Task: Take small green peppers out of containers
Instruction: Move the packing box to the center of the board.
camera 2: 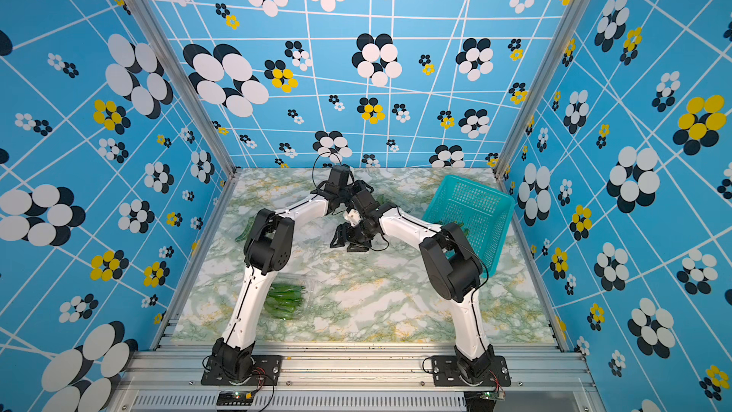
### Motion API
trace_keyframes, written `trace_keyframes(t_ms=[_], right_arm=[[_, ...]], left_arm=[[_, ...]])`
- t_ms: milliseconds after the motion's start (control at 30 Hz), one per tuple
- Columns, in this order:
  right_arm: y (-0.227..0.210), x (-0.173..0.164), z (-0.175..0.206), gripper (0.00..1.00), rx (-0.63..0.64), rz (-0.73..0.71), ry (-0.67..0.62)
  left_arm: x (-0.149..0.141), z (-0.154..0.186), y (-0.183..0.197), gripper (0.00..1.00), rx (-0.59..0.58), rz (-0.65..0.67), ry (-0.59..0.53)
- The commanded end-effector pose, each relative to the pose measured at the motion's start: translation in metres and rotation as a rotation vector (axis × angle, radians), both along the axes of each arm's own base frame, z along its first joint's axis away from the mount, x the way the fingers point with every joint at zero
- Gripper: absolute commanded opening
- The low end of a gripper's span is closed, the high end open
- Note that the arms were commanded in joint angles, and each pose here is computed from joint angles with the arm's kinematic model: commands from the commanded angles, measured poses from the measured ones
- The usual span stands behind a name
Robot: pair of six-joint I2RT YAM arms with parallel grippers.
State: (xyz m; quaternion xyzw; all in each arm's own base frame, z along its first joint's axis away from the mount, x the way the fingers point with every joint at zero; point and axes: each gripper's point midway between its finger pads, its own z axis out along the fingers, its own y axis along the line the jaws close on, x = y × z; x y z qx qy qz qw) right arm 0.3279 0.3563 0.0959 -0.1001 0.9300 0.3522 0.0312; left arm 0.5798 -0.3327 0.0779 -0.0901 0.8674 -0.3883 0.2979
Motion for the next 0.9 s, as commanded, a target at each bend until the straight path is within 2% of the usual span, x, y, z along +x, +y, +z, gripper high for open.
trace_keyframes(t_ms=[0, 133, 267, 433, 533, 633, 667, 733, 867], right_arm=[[-0.042, -0.004, 0.045, 0.69, -0.058, -0.015, -0.119], [-0.086, 0.006, 0.079, 0.69, -0.062, -0.094, -0.179], [-0.126, 0.038, 0.097, 0.69, -0.115, -0.161, -0.265], [-0.151, 0.098, 0.088, 0.71, -0.191, -0.127, -0.298], [-0.168, 0.129, 0.068, 0.71, -0.249, -0.116, -0.266], [-0.181, 0.157, 0.061, 0.71, -0.315, -0.097, -0.318], [-0.185, 0.164, 0.049, 0.72, -0.357, -0.076, -0.306], [-0.192, 0.172, 0.05, 0.72, -0.396, -0.032, -0.301], [-0.2, 0.176, 0.05, 0.74, -0.415, 0.019, -0.299]], left_arm=[[-0.008, 0.018, 0.002, 0.5, -0.001, -0.012, -0.012], [-0.012, 0.02, 0.0, 0.5, 0.002, -0.019, -0.013], [-0.02, 0.023, -0.008, 0.5, 0.003, -0.041, -0.013], [-0.034, 0.026, -0.022, 0.5, -0.005, -0.072, -0.008], [-0.045, 0.026, -0.028, 0.5, -0.013, -0.084, -0.004], [-0.056, 0.025, -0.034, 0.5, -0.019, -0.092, -0.002], [-0.059, 0.026, -0.037, 0.5, -0.021, -0.097, -0.002], [-0.066, 0.024, -0.039, 0.5, -0.018, -0.104, 0.007], [-0.072, 0.027, -0.03, 0.5, -0.004, -0.075, -0.012]])
